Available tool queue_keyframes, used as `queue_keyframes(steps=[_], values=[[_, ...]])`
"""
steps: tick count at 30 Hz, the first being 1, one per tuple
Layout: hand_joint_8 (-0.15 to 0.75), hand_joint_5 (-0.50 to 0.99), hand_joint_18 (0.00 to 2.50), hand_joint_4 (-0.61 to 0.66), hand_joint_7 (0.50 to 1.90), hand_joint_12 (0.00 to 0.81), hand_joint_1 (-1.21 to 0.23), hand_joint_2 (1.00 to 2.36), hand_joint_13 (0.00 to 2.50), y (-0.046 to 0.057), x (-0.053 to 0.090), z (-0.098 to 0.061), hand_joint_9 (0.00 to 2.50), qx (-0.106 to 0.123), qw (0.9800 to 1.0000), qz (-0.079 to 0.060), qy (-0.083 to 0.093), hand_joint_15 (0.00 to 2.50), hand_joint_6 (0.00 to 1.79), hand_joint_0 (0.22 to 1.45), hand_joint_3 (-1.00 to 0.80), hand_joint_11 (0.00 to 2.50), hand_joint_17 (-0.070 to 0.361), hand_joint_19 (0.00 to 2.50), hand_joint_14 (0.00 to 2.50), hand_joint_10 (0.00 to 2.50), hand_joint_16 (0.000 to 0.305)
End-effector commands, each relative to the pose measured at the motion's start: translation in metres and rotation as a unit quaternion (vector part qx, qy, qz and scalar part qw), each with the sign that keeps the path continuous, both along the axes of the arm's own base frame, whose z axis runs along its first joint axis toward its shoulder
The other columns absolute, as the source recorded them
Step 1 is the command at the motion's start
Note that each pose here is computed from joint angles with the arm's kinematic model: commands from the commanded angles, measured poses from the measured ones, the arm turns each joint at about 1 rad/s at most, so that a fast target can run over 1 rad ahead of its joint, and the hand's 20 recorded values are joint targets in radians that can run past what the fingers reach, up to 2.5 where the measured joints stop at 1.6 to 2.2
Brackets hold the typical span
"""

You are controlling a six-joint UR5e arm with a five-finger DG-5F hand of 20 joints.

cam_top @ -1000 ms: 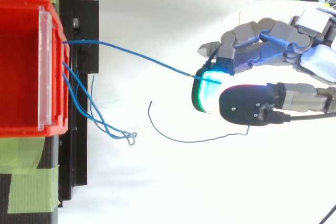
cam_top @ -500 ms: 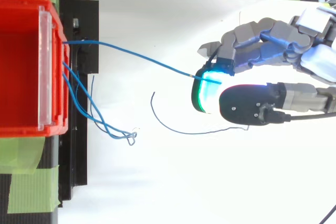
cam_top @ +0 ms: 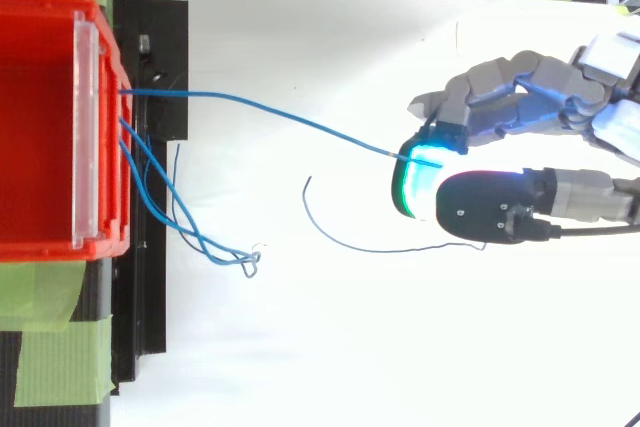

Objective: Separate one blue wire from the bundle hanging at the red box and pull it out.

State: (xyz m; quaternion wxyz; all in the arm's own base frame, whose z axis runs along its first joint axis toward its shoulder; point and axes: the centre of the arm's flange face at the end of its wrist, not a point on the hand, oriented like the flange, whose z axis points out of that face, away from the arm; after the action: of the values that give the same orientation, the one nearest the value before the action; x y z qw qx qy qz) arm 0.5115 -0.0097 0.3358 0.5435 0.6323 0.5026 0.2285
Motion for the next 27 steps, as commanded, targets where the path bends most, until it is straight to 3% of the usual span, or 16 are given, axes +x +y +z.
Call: queue_keyframes(steps=[1, 4, 6, 7, 8, 9, 10, 13, 15, 17, 23, 27], values=[[0.464, -0.14, 0.35, 0.09, 0.99, 0.481, -0.63, 1.29, 0.33, 0.005, -0.005, 0.001, 0.56, -0.002, 0.9999, -0.008, 0.008, 0.19, 0.92, 0.50, -0.04, 0.24, 0.187, 0.02, 0.01, 0.01, 0.083], [0.470, -0.14, 0.35, 0.10, 0.99, 0.481, -0.63, 1.29, 0.33, 0.012, -0.018, -0.006, 0.57, 0.000, 0.9999, -0.004, 0.016, 0.18, 0.92, 0.50, -0.04, 0.24, 0.187, 0.02, 0.00, 0.01, 0.083], [0.473, -0.14, 0.35, 0.09, 1.00, 0.482, -0.64, 1.29, 0.33, 0.011, -0.027, -0.013, 0.57, -0.001, 0.9998, -0.011, 0.015, 0.17, 0.92, 0.50, -0.05, 0.24, 0.187, 0.02, 0.00, 0.00, 0.083], [0.473, -0.14, 0.36, 0.09, 1.03, 0.480, -0.65, 1.20, 0.34, 0.012, -0.032, -0.017, 0.57, -0.002, 0.9998, -0.014, 0.012, 0.17, 0.92, 0.53, -0.02, 0.24, 0.186, 0.01, 0.00, 0.01, 0.082], [0.474, -0.14, 0.35, 0.10, 1.01, 0.483, -0.64, 1.28, 0.34, 0.021, -0.036, -0.020, 0.57, 0.001, 0.9999, -0.014, -0.002, 0.18, 0.92, 0.51, -0.04, 0.24, 0.186, 0.02, 0.00, 0.00, 0.083], [0.475, -0.14, 0.36, 0.10, 1.04, 0.481, -0.65, 1.20, 0.34, 0.031, -0.039, -0.020, 0.58, 0.004, 0.9997, -0.014, -0.017, 0.17, 0.92, 0.53, -0.02, 0.24, 0.186, 0.01, 0.00, 0.01, 0.082], [0.477, -0.14, 0.36, 0.10, 1.01, 0.483, -0.64, 1.28, 0.34, 0.035, -0.042, -0.018, 0.58, 0.006, 0.9996, -0.016, -0.024, 0.18, 0.92, 0.51, -0.04, 0.23, 0.186, 0.02, 0.00, 0.00, 0.083], [0.474, -0.14, 0.36, 0.10, 1.02, 0.483, -0.64, 1.27, 0.34, 0.046, -0.055, -0.021, 0.58, -0.003, 0.9991, -0.028, -0.032, 0.17, 0.92, 0.51, -0.04, 0.22, 0.186, 0.02, 0.00, 0.00, 0.083], [0.471, -0.15, 0.36, 0.09, 1.04, 0.480, -0.65, 1.18, 0.34, 0.046, -0.060, -0.026, 0.58, -0.004, 0.9988, -0.036, -0.034, 0.17, 0.92, 0.53, -0.02, 0.21, 0.185, 0.01, 0.00, 0.00, 0.082], [0.468, -0.15, 0.36, 0.10, 1.04, 0.480, -0.65, 1.18, 0.34, 0.045, -0.063, -0.029, 0.58, -0.003, 0.9986, -0.039, -0.035, 0.17, 0.92, 0.53, -0.02, 0.20, 0.185, 0.01, 0.01, 0.01, 0.082], [0.444, -0.15, 0.36, 0.11, 1.09, 0.480, -0.64, 1.18, 0.35, 0.050, -0.060, -0.030, 0.60, 0.001, 0.9984, -0.034, -0.045, 0.17, 0.92, 0.53, -0.01, 0.15, 0.186, 0.01, 0.00, 0.00, 0.082], [0.489, -0.15, 0.35, 0.11, 1.08, 0.480, -0.62, 1.24, 0.33, 0.052, -0.056, -0.030, 0.58, 0.004, 0.9979, -0.032, -0.056, 0.18, 0.93, 0.52, -0.03, 0.25, 0.186, 0.01, 0.00, 0.00, 0.082]])
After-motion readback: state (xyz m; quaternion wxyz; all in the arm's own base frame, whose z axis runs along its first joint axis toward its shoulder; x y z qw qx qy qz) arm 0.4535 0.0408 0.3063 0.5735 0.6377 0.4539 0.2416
